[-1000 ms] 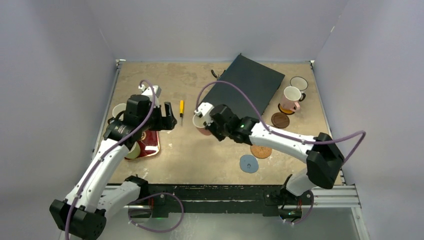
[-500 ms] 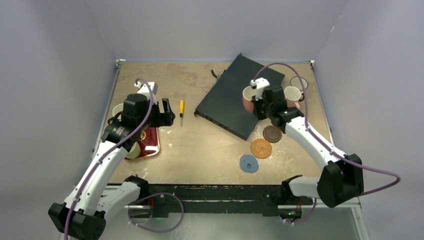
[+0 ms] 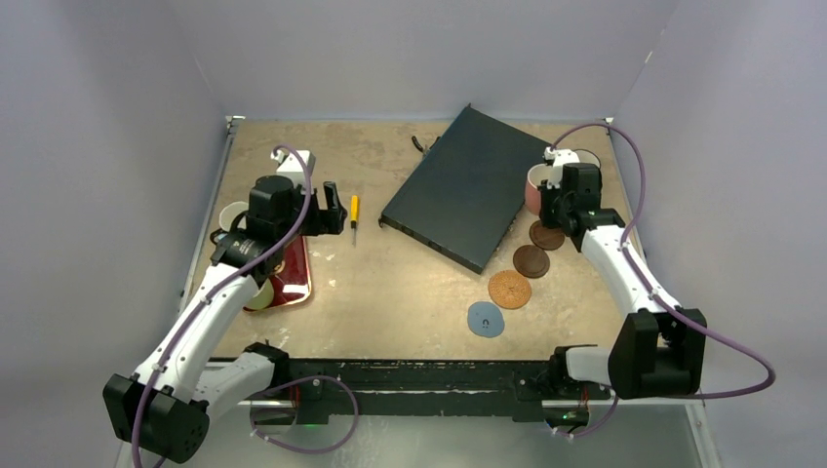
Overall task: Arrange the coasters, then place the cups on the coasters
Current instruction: Place the cup on the coaster.
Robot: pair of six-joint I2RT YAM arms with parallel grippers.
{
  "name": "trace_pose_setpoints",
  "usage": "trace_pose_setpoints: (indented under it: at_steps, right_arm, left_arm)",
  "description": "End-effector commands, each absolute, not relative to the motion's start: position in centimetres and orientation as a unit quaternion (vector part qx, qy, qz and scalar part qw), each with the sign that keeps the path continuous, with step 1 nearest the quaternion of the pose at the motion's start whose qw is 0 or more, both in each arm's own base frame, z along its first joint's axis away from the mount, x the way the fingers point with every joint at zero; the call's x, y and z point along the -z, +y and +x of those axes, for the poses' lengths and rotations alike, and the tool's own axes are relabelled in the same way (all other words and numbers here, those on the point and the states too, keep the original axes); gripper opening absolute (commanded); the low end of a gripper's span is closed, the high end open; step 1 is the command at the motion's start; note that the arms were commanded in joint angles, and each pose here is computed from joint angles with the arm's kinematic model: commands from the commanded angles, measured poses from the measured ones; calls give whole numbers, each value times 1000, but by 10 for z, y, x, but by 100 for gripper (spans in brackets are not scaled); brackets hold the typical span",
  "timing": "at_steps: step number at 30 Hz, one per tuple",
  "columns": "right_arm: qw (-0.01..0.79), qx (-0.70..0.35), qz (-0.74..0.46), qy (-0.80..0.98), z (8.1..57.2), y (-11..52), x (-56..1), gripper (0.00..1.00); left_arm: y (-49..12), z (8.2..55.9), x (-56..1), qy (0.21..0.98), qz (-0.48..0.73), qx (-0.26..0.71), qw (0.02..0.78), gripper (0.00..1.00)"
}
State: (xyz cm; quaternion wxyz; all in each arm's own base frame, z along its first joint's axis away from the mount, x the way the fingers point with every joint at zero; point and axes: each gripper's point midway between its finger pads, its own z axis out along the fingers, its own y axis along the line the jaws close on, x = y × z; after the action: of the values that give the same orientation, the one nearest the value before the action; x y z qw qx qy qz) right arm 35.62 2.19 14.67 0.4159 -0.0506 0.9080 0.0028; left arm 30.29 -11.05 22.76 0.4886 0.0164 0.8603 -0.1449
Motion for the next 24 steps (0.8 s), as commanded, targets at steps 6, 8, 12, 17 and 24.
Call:
trace_pose_setpoints:
  at_steps: [6,8,12,17,24]
  right_arm:
    - [427,12,-15,904,357,6,-149,0]
    - [419,16,-10,908,354,4,-141,0]
    - [397,31,-2,917,351,-4,-124,0]
    - [372,47,7,927,349,-12,-111,0]
    - [368,44,13,929,351,-16,-107,0]
  left_arm:
    - [-112,314,-216,846,45,137,513,82]
    - [-110,313,-212,847,48,132,513,82]
    - [-108,313,-206,847,51,125,514,82]
    - [-105,312,-195,853,48,115,507,82]
    - [-105,312,-191,856,52,112,502,82]
